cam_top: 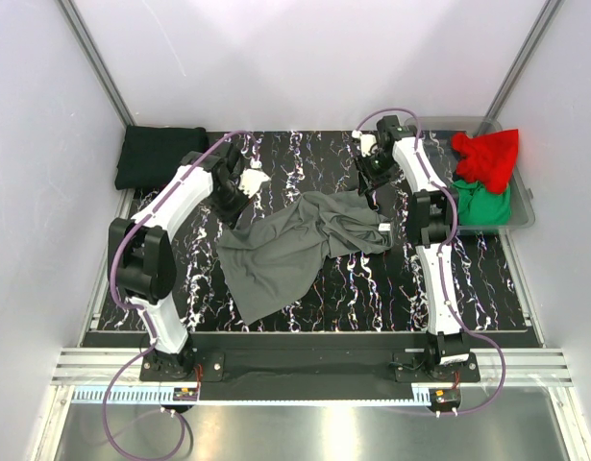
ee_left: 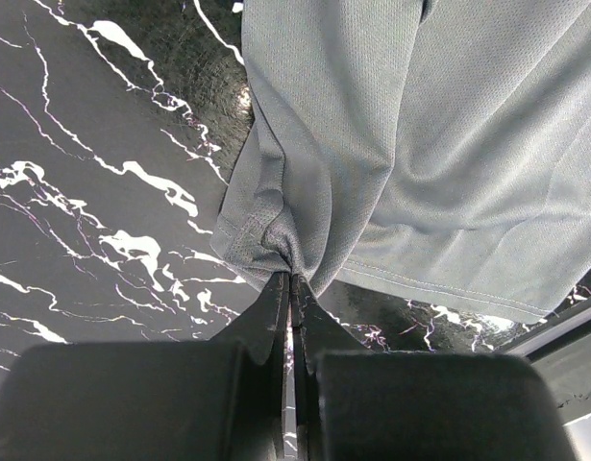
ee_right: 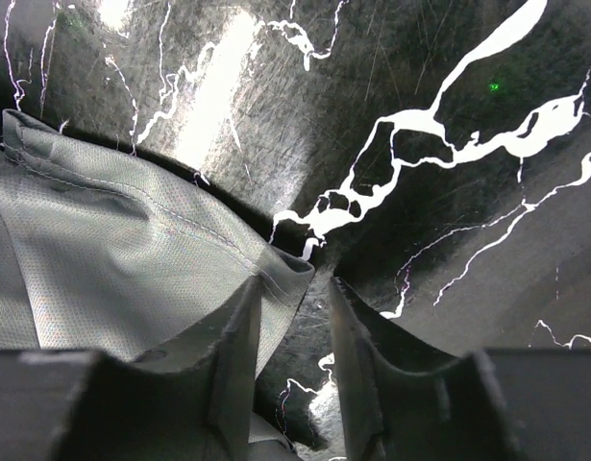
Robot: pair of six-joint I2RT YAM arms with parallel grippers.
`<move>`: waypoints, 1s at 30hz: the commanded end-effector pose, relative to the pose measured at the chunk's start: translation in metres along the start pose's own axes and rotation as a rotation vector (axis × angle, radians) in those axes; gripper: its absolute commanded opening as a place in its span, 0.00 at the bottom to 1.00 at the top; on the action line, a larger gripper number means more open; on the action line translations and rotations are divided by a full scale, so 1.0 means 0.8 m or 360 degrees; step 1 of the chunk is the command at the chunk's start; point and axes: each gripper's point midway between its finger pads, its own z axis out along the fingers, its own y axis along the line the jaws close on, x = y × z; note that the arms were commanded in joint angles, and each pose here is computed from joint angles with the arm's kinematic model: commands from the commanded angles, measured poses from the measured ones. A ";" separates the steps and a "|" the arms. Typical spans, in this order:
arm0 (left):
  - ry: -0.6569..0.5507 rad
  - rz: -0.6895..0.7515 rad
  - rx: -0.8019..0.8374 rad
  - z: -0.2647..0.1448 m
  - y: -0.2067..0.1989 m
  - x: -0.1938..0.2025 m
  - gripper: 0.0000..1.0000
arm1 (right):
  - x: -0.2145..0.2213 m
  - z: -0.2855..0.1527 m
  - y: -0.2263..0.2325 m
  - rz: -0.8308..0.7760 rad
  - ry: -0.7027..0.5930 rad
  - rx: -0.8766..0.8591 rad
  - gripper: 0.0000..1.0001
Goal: Fold and stack the t-shirts
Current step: Flatten the tshirt out
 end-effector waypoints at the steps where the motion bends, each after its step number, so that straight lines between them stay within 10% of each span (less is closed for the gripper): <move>1: -0.0086 0.0002 -0.0030 -0.011 0.005 -0.023 0.00 | -0.001 0.017 0.006 -0.0036 0.0013 -0.0019 0.39; 8: -0.0087 0.0010 -0.0090 -0.016 0.014 -0.025 0.00 | -0.029 0.011 0.022 -0.0152 -0.0093 -0.0054 0.01; 17: -0.0289 0.0033 -0.0470 -0.086 0.067 -0.078 0.00 | -0.150 -0.195 0.027 -0.0420 -0.0738 0.0253 0.00; 30: -0.0837 0.0025 -0.0969 -0.267 0.092 -0.152 0.00 | -0.181 -0.454 0.073 -0.0544 -0.1314 0.0706 0.00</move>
